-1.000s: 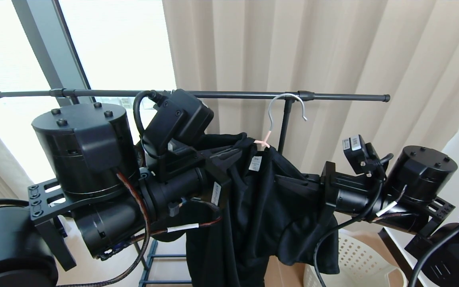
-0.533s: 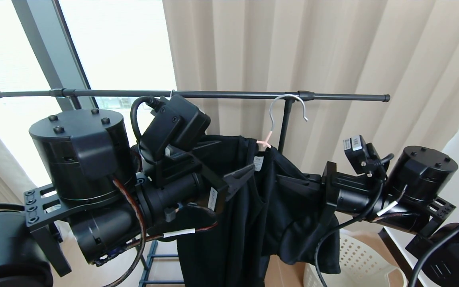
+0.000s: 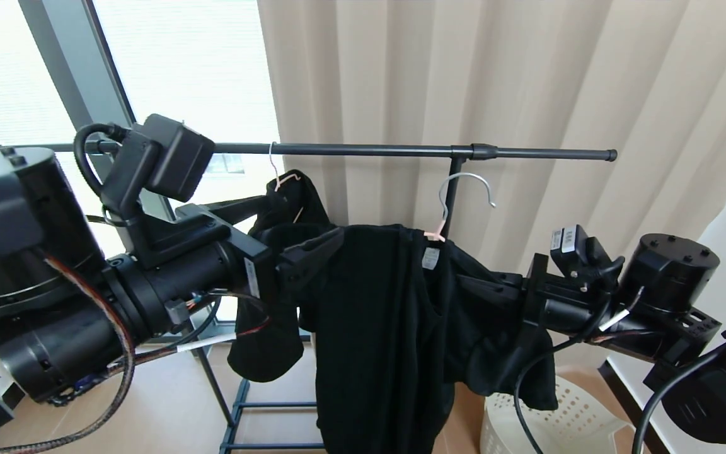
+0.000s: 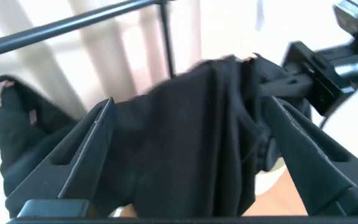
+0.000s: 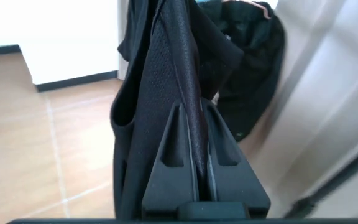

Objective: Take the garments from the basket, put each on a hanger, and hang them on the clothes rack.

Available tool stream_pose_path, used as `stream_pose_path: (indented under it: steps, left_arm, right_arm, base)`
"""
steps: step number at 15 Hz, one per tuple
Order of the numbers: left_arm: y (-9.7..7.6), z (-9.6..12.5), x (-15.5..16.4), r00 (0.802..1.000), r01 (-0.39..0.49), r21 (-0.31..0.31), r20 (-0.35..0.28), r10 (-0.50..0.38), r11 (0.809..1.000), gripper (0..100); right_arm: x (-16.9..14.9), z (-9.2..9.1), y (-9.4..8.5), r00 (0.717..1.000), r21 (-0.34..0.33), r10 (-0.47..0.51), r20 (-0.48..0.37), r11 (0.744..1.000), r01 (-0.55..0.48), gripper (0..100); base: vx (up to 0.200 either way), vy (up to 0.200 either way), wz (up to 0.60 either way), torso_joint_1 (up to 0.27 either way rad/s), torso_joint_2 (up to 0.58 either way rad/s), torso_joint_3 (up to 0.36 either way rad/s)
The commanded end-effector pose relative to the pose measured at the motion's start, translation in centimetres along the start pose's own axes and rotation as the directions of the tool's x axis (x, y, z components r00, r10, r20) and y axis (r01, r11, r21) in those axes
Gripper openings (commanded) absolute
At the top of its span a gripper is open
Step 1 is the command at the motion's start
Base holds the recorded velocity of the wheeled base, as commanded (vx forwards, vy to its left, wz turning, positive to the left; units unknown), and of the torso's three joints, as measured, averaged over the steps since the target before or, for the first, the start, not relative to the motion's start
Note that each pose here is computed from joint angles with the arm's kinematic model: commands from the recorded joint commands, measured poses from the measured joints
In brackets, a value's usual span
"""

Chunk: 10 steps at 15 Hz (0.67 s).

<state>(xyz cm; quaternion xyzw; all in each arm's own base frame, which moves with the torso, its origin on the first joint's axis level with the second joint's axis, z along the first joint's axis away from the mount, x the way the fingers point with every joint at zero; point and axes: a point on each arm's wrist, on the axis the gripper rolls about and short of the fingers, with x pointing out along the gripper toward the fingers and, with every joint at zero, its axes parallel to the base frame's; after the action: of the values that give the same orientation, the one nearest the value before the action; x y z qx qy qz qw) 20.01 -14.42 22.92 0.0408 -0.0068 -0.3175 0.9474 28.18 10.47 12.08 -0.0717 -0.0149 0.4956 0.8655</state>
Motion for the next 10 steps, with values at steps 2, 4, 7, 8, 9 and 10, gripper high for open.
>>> stream_pose_path:
  steps: [2,4,7,8,9,10]
  left_arm:
    - [5.5,-2.4,-2.2,0.996,0.062,-0.073,-0.053,-0.066,0.995,100]
    - [7.2,-3.1,-2.9,0.987,0.137,-0.169,-0.062,-0.149,0.976,100]
    - [8.5,-4.1,-4.1,0.952,0.286,-0.207,-0.051,-0.302,0.936,100]
    - [8.7,-4.5,-4.3,0.938,0.328,-0.21,-0.041,-0.344,0.921,100]
    - [9.0,-5.1,-4.3,0.919,0.38,-0.209,-0.028,-0.394,0.901,100]
    - [9.2,-5.5,-4.2,0.91,0.4,-0.208,-0.022,-0.413,0.893,100]
  right_arm:
    - [-0.3,-1.4,-0.2,0.999,-0.006,0.035,-0.031,0.999,-0.036,0]
    - [-0.7,-1.8,-0.5,0.996,0.002,0.084,-0.024,0.996,-0.084,0]
    - [-1.8,-1.8,-1.4,0.98,0.007,0.2,0.01,0.98,-0.2,0]
    - [-2.1,-1.9,-1.5,0.977,0.007,0.213,0.015,0.977,-0.213,0]
    - [-2.1,-1.9,-1.5,0.97,0.008,0.241,0.021,0.971,-0.241,0]
    - [-2.2,-1.9,-1.6,0.969,0.008,0.248,0.023,0.969,-0.248,0]
  base:
    - [0.0,0.0,0.0,0.0,0.0,0.0]
    - [0.0,0.0,0.0,0.0,0.0,0.0]
    - [0.0,0.0,0.0,0.0,0.0,0.0]
    - [0.0,0.0,0.0,0.0,0.0,0.0]
    - [0.0,0.0,0.0,0.0,0.0,0.0]
    - [0.0,0.0,0.0,0.0,0.0,0.0]
